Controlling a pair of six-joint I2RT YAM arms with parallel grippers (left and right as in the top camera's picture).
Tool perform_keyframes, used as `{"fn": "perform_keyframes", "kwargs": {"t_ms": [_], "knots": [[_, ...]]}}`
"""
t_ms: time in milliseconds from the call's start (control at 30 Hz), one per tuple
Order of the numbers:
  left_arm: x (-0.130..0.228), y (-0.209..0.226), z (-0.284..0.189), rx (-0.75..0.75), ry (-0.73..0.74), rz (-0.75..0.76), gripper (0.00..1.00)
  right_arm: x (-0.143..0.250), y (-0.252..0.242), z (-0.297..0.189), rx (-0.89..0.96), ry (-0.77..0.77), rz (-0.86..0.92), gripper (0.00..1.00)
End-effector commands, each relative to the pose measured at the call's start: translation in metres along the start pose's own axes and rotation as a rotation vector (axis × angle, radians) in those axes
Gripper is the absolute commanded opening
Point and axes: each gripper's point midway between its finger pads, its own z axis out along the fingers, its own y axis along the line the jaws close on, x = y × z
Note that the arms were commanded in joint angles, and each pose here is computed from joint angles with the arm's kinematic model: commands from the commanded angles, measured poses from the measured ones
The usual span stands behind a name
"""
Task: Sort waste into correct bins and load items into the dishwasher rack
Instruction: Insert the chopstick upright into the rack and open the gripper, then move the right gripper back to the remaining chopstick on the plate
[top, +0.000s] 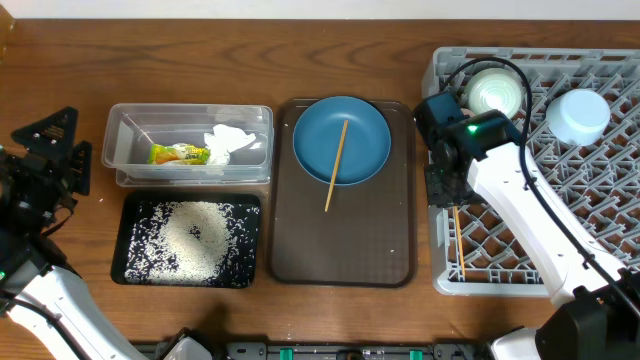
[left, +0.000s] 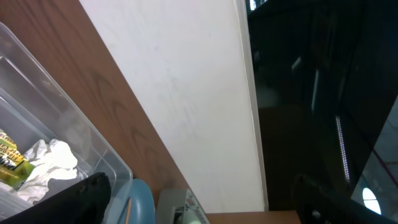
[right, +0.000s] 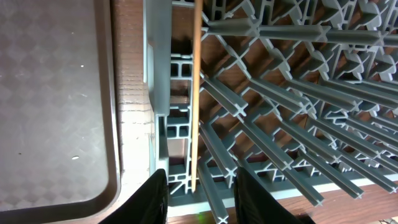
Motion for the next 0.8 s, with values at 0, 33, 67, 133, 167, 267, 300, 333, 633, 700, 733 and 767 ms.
{"fn": "perform_keyframes", "kwargs": {"t_ms": [0,33,67,133,167,267,300,333,633,700,733,767], "knots": [[-0.001,-0.006,-0.001,0.011,0.004,0.013,0.95,0.0,-0.003,0.002,0.016,0.004,0.001,0.34],[-0.001,-0.006,-0.001,0.011,0.004,0.013,0.95,0.0,-0.003,0.002,0.016,0.004,0.001,0.34],[-0.001,-0.006,-0.001,0.011,0.004,0.013,0.95,0.0,-0.002,0.002,0.012,0.004,0.001,0.34],[-0.001,-0.006,-0.001,0.011,0.004,0.013,0.95,0.001,0.003,0.002,-0.02,0.009,0.003,0.36],[-0.001,-0.006,-0.001,0.011,0.004,0.013,0.95,0.0,0.009,0.002,-0.05,0.009,0.005,0.37],[-0.001,-0.006,-0.001,0.012,0.005,0.013,0.95,-0.004,0.031,0.0,-0.175,0.007,0.013,0.38],[-0.001,-0.006,-0.001,0.011,0.004,0.013,0.95,-0.006,0.041,-0.002,-0.23,0.006,0.015,0.38],[-0.001,-0.006,-0.001,0.011,0.004,0.013,0.95,-0.007,0.049,-0.005,-0.278,0.003,0.016,0.38],[-0.001,-0.006,-0.001,0.011,0.004,0.013,0.95,-0.033,0.117,-0.041,-0.691,-0.066,0.002,0.38],[-0.001,-0.006,-0.001,0.011,0.004,0.013,0.95,-0.04,0.123,-0.046,-0.716,-0.088,0.036,0.36],[-0.001,-0.006,-0.001,0.011,0.004,0.013,0.95,-0.044,0.125,-0.047,-0.72,-0.101,0.056,0.36],[-0.001,-0.006,-0.001,0.011,0.004,0.013,0.95,-0.048,0.128,-0.048,-0.724,-0.116,0.073,0.36]]}}
